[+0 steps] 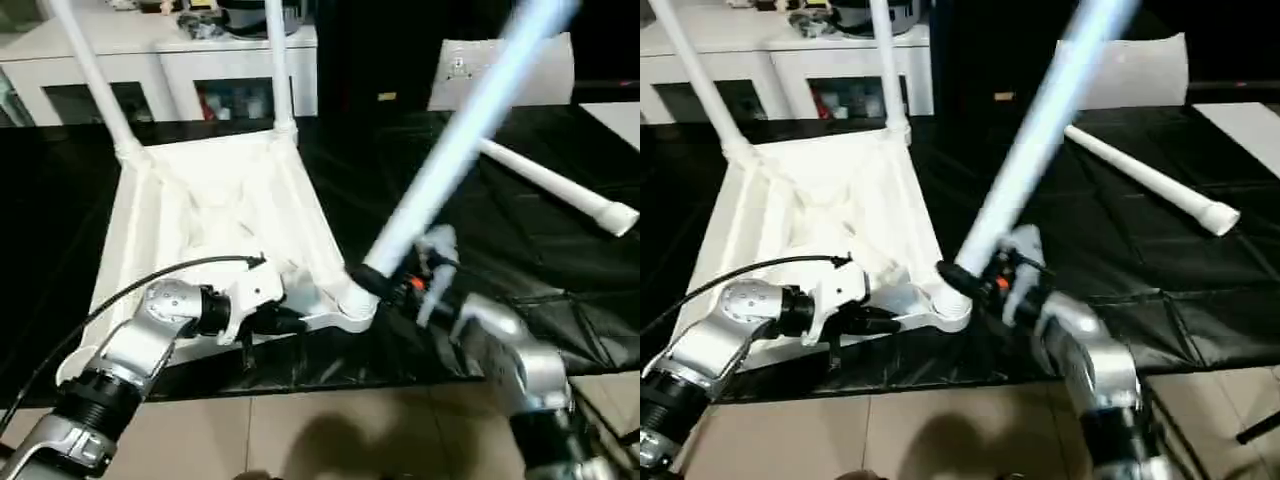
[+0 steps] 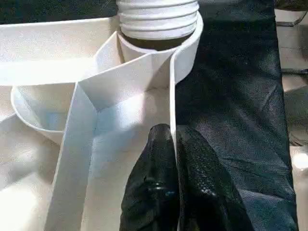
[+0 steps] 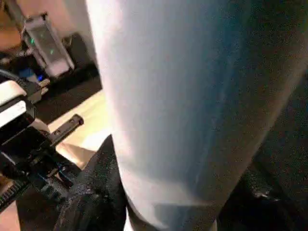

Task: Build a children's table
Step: Insert table leg to table base

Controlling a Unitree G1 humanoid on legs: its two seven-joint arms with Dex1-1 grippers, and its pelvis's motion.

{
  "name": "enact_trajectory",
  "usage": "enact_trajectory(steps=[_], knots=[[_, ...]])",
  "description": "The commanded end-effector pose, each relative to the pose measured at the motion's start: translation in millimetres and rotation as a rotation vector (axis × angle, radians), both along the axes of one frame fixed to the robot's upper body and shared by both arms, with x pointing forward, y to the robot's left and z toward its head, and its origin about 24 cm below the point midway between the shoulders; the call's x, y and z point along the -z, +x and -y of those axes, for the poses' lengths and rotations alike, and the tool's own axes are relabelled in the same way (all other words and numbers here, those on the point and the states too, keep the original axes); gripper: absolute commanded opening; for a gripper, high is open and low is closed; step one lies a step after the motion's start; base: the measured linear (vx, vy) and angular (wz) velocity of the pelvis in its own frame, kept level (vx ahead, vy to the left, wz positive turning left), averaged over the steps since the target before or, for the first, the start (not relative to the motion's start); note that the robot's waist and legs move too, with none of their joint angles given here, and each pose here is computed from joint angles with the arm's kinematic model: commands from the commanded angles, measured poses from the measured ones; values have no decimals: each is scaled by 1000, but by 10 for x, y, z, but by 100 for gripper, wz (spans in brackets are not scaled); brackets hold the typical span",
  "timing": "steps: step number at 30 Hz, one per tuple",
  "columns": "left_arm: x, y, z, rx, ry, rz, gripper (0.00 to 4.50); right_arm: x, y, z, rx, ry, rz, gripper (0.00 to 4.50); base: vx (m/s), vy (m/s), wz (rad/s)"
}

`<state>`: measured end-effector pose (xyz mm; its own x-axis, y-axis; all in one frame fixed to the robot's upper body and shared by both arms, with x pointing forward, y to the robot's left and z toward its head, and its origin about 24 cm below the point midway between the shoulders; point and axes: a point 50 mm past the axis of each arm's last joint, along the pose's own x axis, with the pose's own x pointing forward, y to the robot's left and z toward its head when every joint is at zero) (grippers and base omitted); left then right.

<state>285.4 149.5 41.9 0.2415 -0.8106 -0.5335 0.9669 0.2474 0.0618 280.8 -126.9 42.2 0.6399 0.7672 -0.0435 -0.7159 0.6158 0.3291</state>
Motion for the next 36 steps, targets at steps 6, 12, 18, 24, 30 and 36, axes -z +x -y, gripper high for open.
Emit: enact_trajectory(steps=[6, 12, 18, 24, 30, 36], knots=[[-190, 129, -65, -55, -14, 94, 0, 292, -272, 5, -102, -262, 23, 190, 0, 0, 0], [-173, 111, -94, -40, 28, 106, 0, 271, -237, -34, -226, -349, 63, 190, 0, 0, 0], [-176, 85, -108, 25, 74, 117, 0, 245, -160, -84, -306, -331, 54, 190, 0, 0, 0], [-221, 70, -10, 191, 95, 111, 0, 223, -157, -118, -439, -275, 7, 190, 0, 0, 0], [-264, 175, 75, 278, 159, 130, 0, 329, -306, -205, -622, -316, -29, 190, 0, 0, 0], [-262, 237, 80, 309, 208, 134, 0, 374, -372, -248, -697, -339, -42, 190, 0, 0, 0]])
